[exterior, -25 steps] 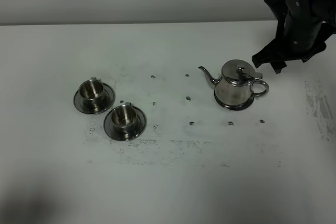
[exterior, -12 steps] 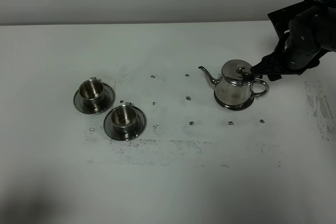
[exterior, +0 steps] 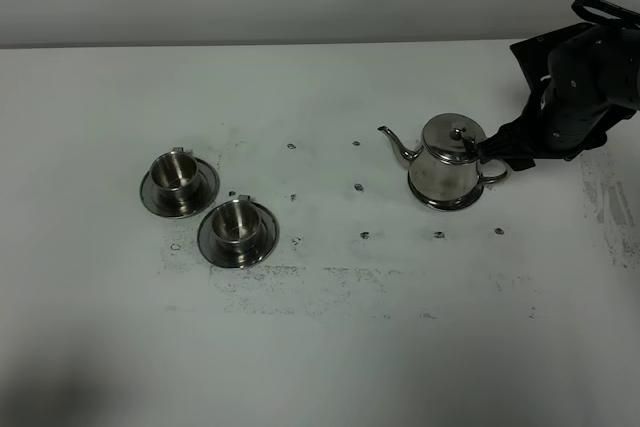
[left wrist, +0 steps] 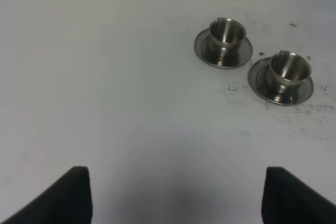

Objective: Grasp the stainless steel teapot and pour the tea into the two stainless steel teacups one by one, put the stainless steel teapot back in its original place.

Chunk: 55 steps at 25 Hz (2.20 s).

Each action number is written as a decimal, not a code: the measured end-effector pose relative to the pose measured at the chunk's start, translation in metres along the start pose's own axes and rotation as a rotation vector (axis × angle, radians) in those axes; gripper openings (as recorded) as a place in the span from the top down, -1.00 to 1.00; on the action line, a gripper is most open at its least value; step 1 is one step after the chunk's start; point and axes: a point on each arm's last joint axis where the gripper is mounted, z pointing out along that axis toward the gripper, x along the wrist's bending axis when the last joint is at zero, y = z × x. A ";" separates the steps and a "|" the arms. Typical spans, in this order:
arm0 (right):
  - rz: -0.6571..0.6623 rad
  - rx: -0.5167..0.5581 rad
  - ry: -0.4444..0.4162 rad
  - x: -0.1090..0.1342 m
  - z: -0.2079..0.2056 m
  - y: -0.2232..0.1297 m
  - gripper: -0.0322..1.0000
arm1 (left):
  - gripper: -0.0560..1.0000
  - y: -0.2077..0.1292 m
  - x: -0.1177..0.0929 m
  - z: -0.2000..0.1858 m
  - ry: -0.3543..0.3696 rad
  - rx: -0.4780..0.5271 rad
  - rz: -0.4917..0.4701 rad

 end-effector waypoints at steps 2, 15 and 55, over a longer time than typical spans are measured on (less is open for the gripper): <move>0.011 0.011 0.008 0.001 0.000 -0.001 -0.09 | -0.32 0.000 0.000 0.000 0.000 0.000 0.000; 0.039 0.085 0.054 0.018 -0.003 -0.007 -0.09 | -0.32 0.000 0.000 0.000 0.000 0.000 0.000; 0.025 0.084 0.075 0.025 -0.015 -0.027 -0.09 | -0.32 0.000 0.000 0.000 0.000 0.000 0.001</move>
